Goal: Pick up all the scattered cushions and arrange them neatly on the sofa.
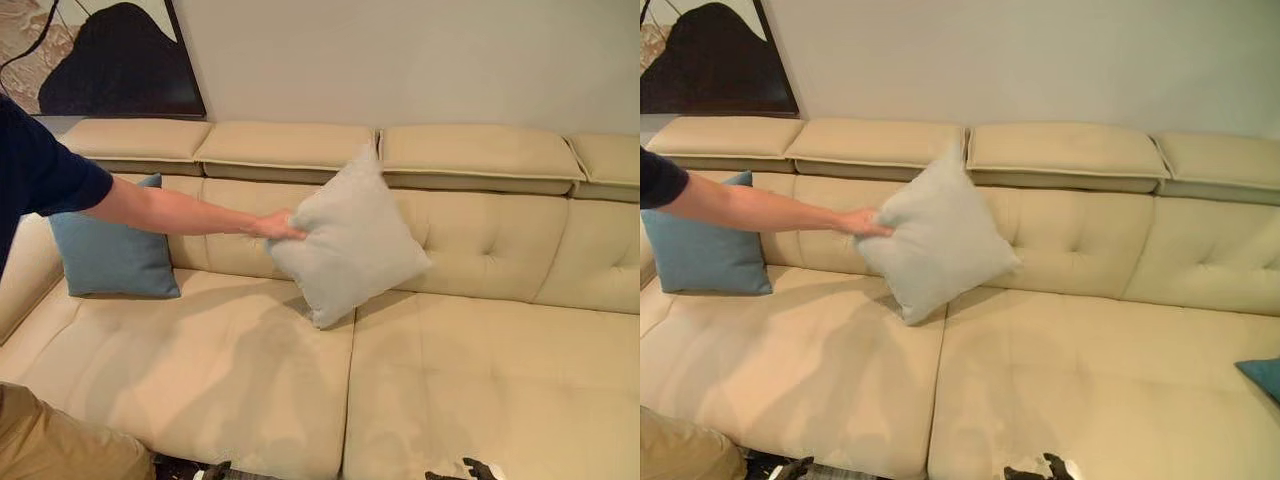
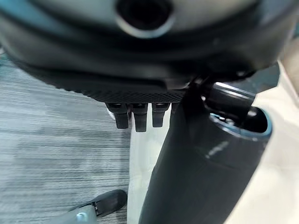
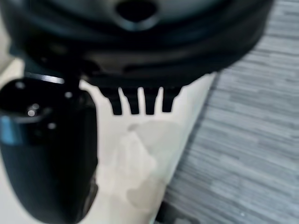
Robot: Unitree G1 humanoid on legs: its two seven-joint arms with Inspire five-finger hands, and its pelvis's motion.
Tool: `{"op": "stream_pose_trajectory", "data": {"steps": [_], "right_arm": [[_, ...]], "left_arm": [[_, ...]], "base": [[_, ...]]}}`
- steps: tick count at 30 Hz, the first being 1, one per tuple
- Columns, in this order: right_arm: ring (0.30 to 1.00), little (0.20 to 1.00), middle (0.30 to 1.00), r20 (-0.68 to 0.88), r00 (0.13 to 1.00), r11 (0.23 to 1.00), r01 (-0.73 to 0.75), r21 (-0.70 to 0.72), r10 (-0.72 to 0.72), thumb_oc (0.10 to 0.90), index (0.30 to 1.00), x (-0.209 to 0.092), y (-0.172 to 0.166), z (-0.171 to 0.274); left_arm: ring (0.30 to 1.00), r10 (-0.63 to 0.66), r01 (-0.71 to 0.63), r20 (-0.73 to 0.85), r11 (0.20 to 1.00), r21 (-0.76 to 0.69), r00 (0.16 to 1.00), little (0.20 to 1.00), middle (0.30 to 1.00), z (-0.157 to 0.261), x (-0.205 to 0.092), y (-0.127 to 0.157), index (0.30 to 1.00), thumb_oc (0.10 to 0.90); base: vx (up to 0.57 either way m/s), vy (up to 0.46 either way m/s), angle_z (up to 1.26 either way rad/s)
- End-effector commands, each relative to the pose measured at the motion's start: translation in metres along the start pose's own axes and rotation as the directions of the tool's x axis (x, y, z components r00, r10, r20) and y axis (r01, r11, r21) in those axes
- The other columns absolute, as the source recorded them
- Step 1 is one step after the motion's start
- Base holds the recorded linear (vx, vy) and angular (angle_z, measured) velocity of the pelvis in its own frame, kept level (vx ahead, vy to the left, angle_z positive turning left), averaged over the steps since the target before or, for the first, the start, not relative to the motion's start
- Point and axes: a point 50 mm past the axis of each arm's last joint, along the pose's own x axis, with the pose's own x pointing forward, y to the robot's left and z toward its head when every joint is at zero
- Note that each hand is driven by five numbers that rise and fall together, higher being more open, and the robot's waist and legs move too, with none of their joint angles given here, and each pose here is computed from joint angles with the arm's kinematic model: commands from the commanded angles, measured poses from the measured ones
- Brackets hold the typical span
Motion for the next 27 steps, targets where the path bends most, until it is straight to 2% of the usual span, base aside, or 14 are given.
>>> {"op": "stream_pose_trajectory", "data": {"steps": [1,27], "right_arm": [[0.9,0.9,0.9,0.047,0.998,0.999,0.03,0.019,-0.031,0.8,0.9,0.0053,-0.0048,0.0194],[0.9,0.9,0.9,0.022,1.0,1.0,0.019,-0.018,-0.018,0.8,0.9,0.0066,-0.0049,0.0181]], "left_arm": [[0.9,0.02,-0.023,0.1,0.999,0.03,0.995,0.9,0.9,0.0282,0.0061,0.0074,0.9,0.8],[0.9,0.026,-0.03,0.074,0.998,0.05,0.997,0.9,0.9,0.0259,0.0074,0.0107,0.9,0.8]], "base": [[-0.02,0.025,-0.1],[0.0,0.009,-0.02]]}}
